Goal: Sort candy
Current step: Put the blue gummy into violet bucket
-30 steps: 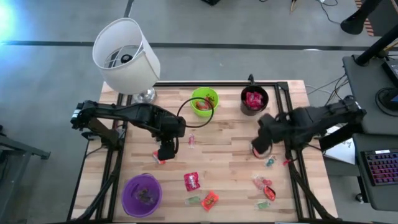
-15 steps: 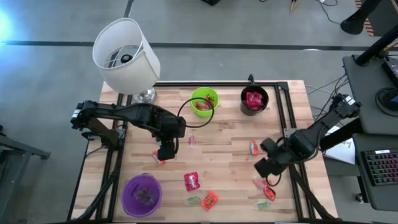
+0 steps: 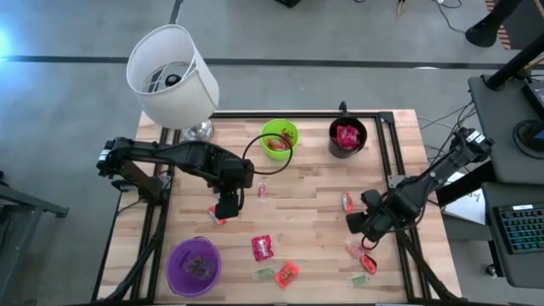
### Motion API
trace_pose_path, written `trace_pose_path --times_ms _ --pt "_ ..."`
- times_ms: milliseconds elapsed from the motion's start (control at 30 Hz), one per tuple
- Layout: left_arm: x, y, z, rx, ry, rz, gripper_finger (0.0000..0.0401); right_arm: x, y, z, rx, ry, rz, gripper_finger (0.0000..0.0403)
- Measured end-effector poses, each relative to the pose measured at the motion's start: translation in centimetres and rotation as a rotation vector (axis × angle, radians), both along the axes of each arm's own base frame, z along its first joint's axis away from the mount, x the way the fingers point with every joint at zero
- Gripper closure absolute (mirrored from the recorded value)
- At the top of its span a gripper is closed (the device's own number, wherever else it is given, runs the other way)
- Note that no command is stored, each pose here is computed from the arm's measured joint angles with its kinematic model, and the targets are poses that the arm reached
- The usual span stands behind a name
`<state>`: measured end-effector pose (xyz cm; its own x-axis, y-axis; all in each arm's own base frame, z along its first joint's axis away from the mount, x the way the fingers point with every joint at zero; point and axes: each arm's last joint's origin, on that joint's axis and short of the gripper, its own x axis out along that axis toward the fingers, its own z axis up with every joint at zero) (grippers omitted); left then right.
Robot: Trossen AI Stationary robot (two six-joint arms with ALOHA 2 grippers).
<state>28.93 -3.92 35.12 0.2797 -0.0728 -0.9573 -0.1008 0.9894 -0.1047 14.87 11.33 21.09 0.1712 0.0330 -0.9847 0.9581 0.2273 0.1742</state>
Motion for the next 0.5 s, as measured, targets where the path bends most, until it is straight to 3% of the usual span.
trace_pose_path --times_ms 233,500 --pt "0.0 0.0 0.0 0.000 -0.001 0.000 0.0209 -0.2 -0.2 -1.6 -0.047 0.052 -0.197 0.0248" --pt "0.0 0.0 0.0 0.000 -0.001 -0.001 0.0209 0.3 0.2 -4.3 -0.140 0.165 -0.259 0.0248"
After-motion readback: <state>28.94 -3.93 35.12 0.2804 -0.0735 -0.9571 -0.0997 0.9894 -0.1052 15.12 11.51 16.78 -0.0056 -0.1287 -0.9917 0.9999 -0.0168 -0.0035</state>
